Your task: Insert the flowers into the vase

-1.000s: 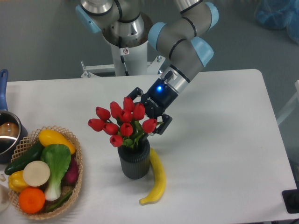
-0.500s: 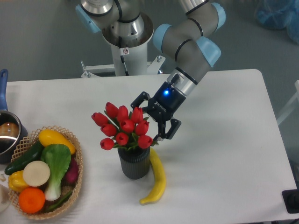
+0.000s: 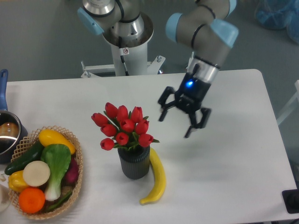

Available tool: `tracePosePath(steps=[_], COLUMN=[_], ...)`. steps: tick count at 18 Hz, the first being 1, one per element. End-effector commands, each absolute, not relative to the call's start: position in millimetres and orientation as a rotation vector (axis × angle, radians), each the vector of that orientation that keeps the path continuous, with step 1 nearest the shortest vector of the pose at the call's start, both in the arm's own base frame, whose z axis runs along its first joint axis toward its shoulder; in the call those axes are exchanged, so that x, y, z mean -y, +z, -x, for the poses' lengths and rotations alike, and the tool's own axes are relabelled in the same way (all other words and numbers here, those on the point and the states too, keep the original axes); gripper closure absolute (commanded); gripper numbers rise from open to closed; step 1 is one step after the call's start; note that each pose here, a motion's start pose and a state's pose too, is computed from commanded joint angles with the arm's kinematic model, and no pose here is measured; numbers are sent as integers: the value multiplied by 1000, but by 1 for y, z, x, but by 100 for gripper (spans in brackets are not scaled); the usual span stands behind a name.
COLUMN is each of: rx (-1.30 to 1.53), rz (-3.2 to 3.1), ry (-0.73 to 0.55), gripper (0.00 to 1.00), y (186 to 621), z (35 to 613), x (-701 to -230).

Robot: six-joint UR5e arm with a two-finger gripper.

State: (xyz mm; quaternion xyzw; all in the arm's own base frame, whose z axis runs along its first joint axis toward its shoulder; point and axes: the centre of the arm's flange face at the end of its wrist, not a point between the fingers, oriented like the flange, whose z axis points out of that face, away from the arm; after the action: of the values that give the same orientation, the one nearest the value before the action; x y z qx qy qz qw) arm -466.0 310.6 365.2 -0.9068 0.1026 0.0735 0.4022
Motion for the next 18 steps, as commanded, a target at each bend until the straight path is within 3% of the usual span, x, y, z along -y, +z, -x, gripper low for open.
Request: tracePosePath(steps=[7, 18], rx=[-75, 15], rz=[2443, 2725], ry=[445, 615], gripper=[0, 0], y=[408, 436], z=[537, 552], x=[-212, -165])
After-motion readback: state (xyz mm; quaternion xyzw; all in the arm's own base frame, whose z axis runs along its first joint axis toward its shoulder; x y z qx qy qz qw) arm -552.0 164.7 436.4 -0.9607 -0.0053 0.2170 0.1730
